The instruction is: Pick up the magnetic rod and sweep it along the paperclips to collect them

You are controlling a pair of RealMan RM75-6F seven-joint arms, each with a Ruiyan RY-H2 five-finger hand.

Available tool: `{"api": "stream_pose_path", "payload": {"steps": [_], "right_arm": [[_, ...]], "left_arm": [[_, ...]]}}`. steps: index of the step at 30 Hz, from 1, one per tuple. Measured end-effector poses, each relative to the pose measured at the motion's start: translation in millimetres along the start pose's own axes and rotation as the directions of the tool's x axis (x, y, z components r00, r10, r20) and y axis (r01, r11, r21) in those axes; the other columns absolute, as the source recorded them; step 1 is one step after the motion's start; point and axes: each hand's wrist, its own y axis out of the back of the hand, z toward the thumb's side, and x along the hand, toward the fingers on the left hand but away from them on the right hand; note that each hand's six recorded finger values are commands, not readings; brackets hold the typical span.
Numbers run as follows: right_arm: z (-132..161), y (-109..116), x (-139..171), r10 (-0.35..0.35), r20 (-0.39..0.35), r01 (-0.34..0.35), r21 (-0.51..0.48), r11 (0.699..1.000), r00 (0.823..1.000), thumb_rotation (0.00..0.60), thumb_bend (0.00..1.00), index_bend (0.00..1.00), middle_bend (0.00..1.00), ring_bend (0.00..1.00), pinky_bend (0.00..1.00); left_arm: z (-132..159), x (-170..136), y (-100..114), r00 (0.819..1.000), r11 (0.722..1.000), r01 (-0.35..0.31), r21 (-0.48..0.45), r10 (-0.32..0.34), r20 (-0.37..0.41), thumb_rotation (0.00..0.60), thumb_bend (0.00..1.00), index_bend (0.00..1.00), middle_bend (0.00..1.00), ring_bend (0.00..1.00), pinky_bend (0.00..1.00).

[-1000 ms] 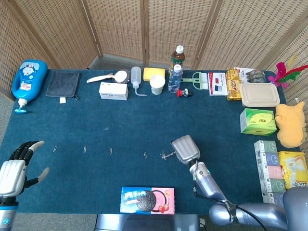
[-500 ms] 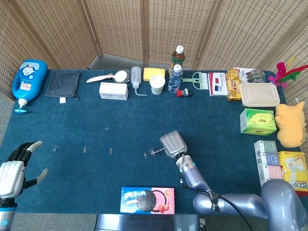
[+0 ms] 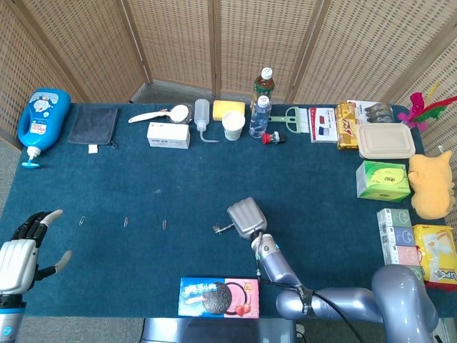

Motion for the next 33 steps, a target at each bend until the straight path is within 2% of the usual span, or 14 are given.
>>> {"api": "stream_pose_path", "payload": {"steps": [5,10,20,24,27,33], "right_arm": [[3,-1,-3,0.003,0.009,-0.003,0.007,1.000,1.000,0.600,0.51,0.70,0.85,0.99,0.89],[-6,9,-4,-0.021,0.029,0.021,0.005,1.000,0.999,0.600,0.51,0.70,0.85,0.99,0.89],[-66,47,8,-0.102,0.145,0.106,-0.021,0.994,0.984,0.600,0.51,0.70,0.85,0.99,0.89],[-97,58,14,-0.132,0.217,0.144,-0.044,0.989,0.967,0.600,0.51,0.70,0.85,0.99,0.89],[-119,62,16,-0.139,0.260,0.159,-0.056,0.986,0.955,0.600,0.51,0.69,0.85,0.99,0.89],[-145,56,11,-0.122,0.317,0.146,-0.055,0.988,0.940,0.600,0.51,0.69,0.85,0.98,0.89]], "left_arm": [[-1,0,0,1.000,1.000,0.000,0.003,0.000,-0.001,0.600,0.43,0.15,0.19,0.12,0.19],[-4,-1,0,1.000,1.000,0.002,0.004,-0.002,-0.008,0.600,0.43,0.14,0.19,0.12,0.19],[0,1,-3,1.000,1.000,0.008,-0.001,-0.008,0.005,0.600,0.43,0.14,0.19,0.12,0.19],[5,1,-5,1.000,1.000,0.013,-0.004,-0.013,0.014,0.600,0.43,0.14,0.19,0.12,0.19],[7,1,-5,1.000,1.000,0.013,-0.005,-0.012,0.016,0.600,0.43,0.14,0.19,0.12,0.19],[6,0,-4,1.000,1.000,0.010,0.000,-0.010,0.012,0.600,0.43,0.14,0.19,0.12,0.19]]}}
